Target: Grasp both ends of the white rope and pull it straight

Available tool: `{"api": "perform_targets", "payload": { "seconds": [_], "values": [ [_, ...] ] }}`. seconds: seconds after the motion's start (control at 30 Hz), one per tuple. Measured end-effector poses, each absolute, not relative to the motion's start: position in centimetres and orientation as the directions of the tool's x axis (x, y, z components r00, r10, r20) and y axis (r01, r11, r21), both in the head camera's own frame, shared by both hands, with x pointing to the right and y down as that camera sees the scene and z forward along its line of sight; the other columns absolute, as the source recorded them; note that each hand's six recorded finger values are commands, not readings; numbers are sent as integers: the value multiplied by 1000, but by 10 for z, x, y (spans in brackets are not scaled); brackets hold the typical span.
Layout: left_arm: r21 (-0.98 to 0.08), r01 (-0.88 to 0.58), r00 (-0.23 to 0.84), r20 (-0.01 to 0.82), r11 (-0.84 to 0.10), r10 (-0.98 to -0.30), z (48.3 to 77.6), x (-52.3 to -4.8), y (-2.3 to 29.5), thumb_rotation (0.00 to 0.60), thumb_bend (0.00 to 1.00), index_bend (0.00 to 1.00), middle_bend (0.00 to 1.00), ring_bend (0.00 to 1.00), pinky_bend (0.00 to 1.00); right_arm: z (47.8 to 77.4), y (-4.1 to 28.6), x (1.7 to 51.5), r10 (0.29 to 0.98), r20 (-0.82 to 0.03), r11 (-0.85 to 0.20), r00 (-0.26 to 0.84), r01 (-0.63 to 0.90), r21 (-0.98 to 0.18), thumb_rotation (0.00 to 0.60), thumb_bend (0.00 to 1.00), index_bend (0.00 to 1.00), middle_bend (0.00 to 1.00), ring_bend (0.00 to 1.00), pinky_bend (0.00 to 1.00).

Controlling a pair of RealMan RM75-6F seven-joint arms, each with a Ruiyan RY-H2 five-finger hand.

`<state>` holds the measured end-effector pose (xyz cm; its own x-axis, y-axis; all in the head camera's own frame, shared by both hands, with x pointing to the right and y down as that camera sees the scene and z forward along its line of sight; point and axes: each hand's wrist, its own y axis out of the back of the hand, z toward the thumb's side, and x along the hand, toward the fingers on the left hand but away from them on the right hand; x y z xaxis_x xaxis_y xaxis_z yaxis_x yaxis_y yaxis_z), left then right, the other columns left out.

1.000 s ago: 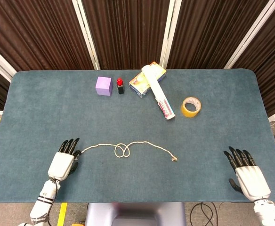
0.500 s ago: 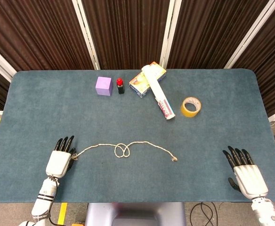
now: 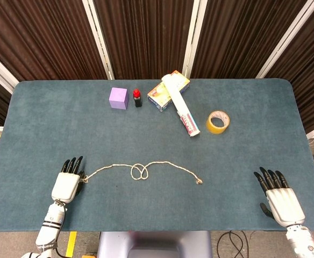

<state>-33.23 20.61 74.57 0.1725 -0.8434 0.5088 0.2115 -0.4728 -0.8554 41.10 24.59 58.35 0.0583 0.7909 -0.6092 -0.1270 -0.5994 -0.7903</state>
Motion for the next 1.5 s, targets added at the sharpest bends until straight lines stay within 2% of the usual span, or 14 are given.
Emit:
{"api": "perform_targets", "payload": {
  "seconds": [0.27, 0.63, 0.93, 1.17, 1.23, 1.3, 1.4, 1.5],
  "values": [
    [-855, 212, 178, 510, -473, -842, 747, -330, 206, 600, 390, 554, 17, 0, 135, 585, 247, 410, 788, -613, -603, 59, -132, -787, 600, 391, 0, 0, 0, 0],
    [-854, 220, 180, 511, -472, -841, 749, -332, 201, 600, 551, 586, 22, 0, 136, 589, 248, 407, 782, -621, -608, 64, -144, -781, 600, 391, 0, 0, 0, 0],
    [-861, 210, 191, 500, -463, -845, 746, -333, 197, 600, 546, 599, 29, 0, 136, 601, 244, 396, 771, -632, -616, 85, -154, -772, 600, 391, 0, 0, 0, 0],
    [-873, 214, 205, 478, -438, -854, 738, -335, 195, 600, 532, 602, 33, 0, 138, 625, 230, 371, 740, -657, -639, 143, -153, -754, 600, 391, 0, 0, 0, 0],
    [-875, 214, 207, 474, -434, -856, 736, -336, 194, 600, 532, 604, 34, 0, 138, 634, 226, 358, 731, -661, -646, 168, -140, -750, 600, 391, 38, 0, 0, 0],
    [-877, 215, 208, 472, -431, -857, 735, -338, 194, 600, 533, 607, 36, 0, 139, 643, 222, 343, 726, -659, -649, 195, -124, -751, 600, 391, 177, 0, 0, 0],
    [-878, 211, 208, 470, -429, -858, 733, -339, 194, 600, 532, 608, 36, 0, 139, 658, 218, 320, 724, -651, -643, 228, -115, -757, 600, 391, 318, 0, 0, 0],
    [-881, 208, 211, 465, -425, -860, 730, -340, 194, 600, 533, 608, 36, 0, 139, 672, 213, 297, 727, -638, -632, 254, -114, -766, 600, 391, 385, 0, 0, 0]
  ]
}}
